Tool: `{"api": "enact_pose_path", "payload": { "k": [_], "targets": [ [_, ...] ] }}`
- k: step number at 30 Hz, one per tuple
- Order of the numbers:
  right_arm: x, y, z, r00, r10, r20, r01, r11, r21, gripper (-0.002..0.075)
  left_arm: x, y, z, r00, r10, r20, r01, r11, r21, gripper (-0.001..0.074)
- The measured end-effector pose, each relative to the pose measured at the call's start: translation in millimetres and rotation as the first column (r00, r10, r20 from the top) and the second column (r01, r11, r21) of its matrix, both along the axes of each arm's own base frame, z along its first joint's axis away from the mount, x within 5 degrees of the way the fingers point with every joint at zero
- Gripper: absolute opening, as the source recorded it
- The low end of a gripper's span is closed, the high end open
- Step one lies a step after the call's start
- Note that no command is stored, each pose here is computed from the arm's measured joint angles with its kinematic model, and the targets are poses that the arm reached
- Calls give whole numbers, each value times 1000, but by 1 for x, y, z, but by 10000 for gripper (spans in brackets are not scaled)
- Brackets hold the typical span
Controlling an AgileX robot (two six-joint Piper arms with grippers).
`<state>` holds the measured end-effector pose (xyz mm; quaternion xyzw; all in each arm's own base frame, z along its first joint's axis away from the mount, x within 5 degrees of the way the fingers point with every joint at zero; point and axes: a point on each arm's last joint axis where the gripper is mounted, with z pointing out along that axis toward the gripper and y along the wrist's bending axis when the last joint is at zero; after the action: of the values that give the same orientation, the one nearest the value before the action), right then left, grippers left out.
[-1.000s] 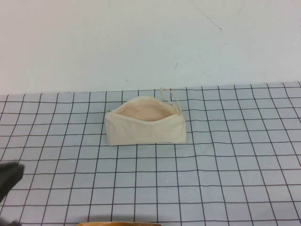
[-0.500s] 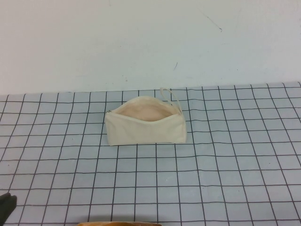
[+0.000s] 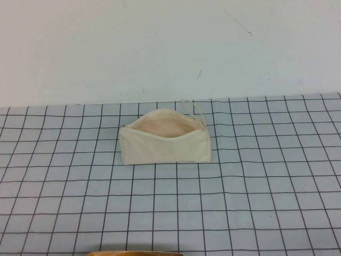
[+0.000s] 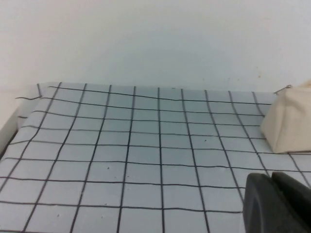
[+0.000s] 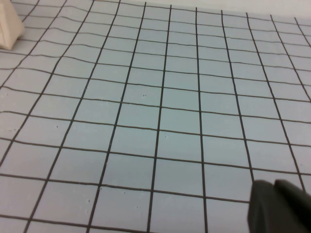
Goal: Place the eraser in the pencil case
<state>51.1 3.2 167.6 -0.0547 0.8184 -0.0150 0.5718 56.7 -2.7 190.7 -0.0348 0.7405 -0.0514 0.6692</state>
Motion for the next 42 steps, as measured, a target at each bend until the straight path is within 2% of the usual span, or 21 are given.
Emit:
{"api": "enact_pose_path", "payload": {
  "k": [4,11,42],
  "targets": [
    [0,0,0,1000,0,0,0,1000,0,-3,-1,3,-4,999,44,-30,-43,999,30,-1],
    [0,0,0,1000,0,0,0,1000,0,-3,-3,2,-17,985,31,-171,-22,998,54,-1],
    [0,0,0,1000,0,0,0,1000,0,-3,-4,1,-17,983,30,-183,-20,998,55,-1]
  ]
}}
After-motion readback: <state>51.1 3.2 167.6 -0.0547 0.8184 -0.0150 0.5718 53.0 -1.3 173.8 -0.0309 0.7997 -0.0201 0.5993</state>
